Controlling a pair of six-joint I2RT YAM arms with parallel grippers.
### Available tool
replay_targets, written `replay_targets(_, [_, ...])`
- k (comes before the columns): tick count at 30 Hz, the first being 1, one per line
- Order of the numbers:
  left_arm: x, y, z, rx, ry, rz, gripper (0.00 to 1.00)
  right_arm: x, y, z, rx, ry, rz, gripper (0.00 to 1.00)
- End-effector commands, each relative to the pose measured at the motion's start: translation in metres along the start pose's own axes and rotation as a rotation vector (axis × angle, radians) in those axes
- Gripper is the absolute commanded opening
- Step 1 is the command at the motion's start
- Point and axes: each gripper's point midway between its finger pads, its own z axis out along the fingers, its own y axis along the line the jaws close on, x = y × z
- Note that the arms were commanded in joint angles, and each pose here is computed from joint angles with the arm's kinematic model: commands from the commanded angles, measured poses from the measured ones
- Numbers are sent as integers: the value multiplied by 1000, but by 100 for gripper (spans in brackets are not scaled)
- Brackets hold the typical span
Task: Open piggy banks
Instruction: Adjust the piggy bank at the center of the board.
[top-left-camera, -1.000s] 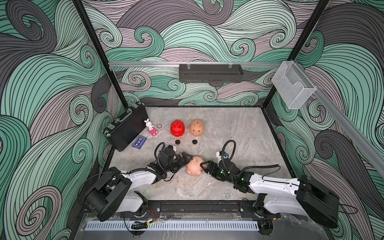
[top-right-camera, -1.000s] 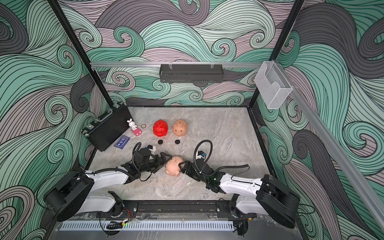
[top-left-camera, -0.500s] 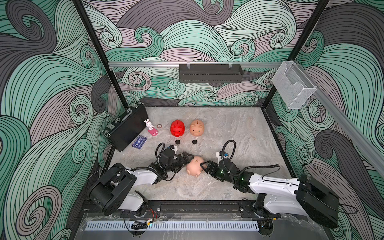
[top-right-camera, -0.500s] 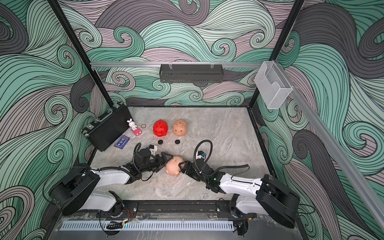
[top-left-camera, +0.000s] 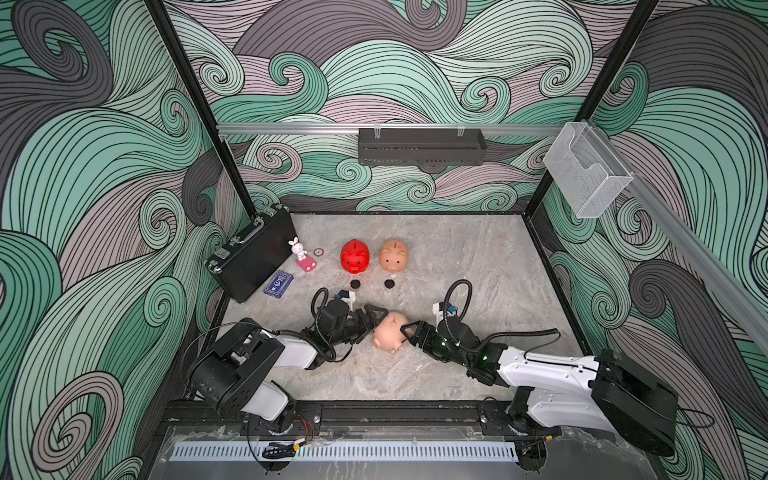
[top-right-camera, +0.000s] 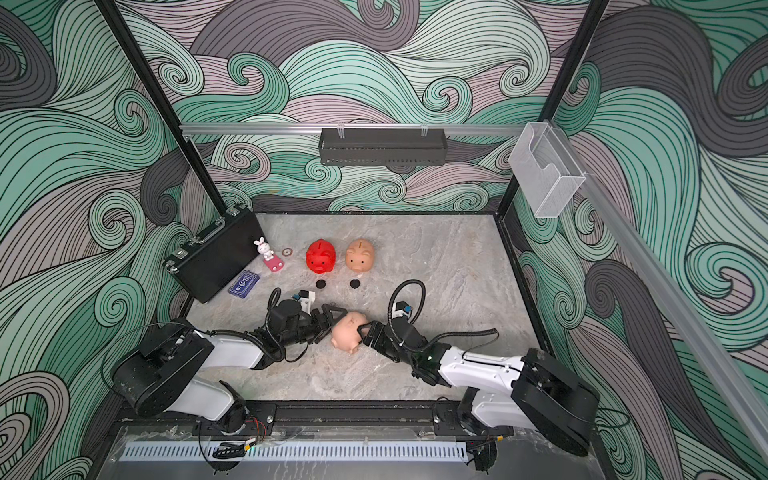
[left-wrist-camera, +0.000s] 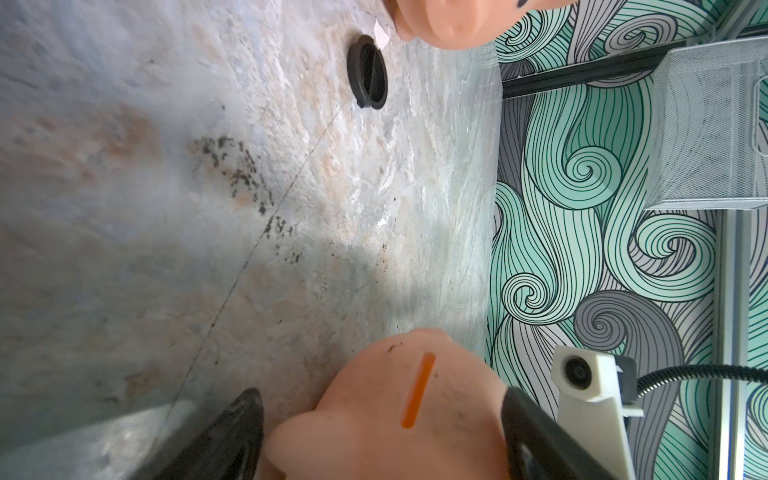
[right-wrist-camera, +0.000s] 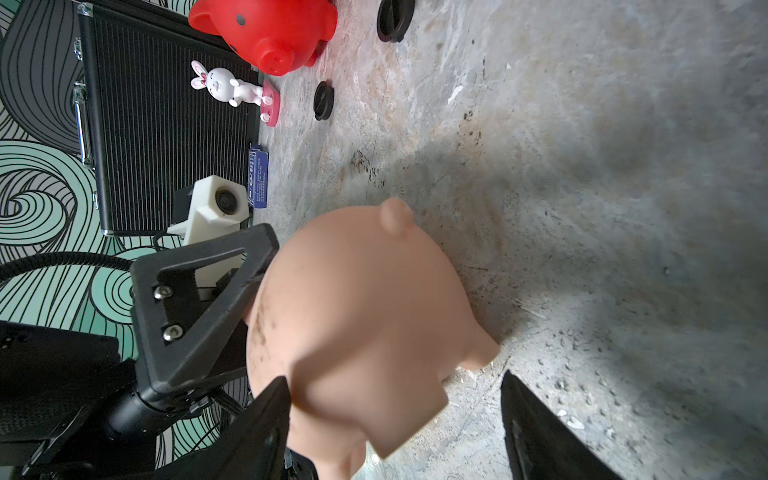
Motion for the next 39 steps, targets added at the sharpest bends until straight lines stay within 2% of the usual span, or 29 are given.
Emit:
replay_targets(1, [2, 3, -4, -20, 5, 19, 82, 24, -94, -8, 331, 79, -21, 77])
replay_targets(9, [2, 2, -4, -13, 5, 21, 74, 25, -94, -6, 329, 84, -17, 77])
replay_targets(17, [2, 5, -4, -25, 4, 17, 73, 23, -87, -5, 309, 83, -28, 77])
replay_targets(19, [3, 9, -5, -44, 4, 16, 73, 19, -77, -5, 279, 76, -37, 81])
replay_targets(23, [1, 1, -9, -32, -5, 27, 73, 5, -43, -10, 167, 33, -73, 94])
replay_targets(26, [2, 1, -9, -33, -4, 29, 73, -5, -20, -17, 97, -3, -112, 99])
replay_targets(30, [3, -1, -9, -29, -2, 32, 73, -8, -3, -21, 28, -15, -134, 99])
replay_targets(36, [3, -11, -9, -19, -7, 48, 72, 5, 17, -12, -71, 60, -142, 99])
replay_targets(39, [3, -16, -13, -38, -18, 79, 72, 8, 13, -7, -52, 79, -146, 97])
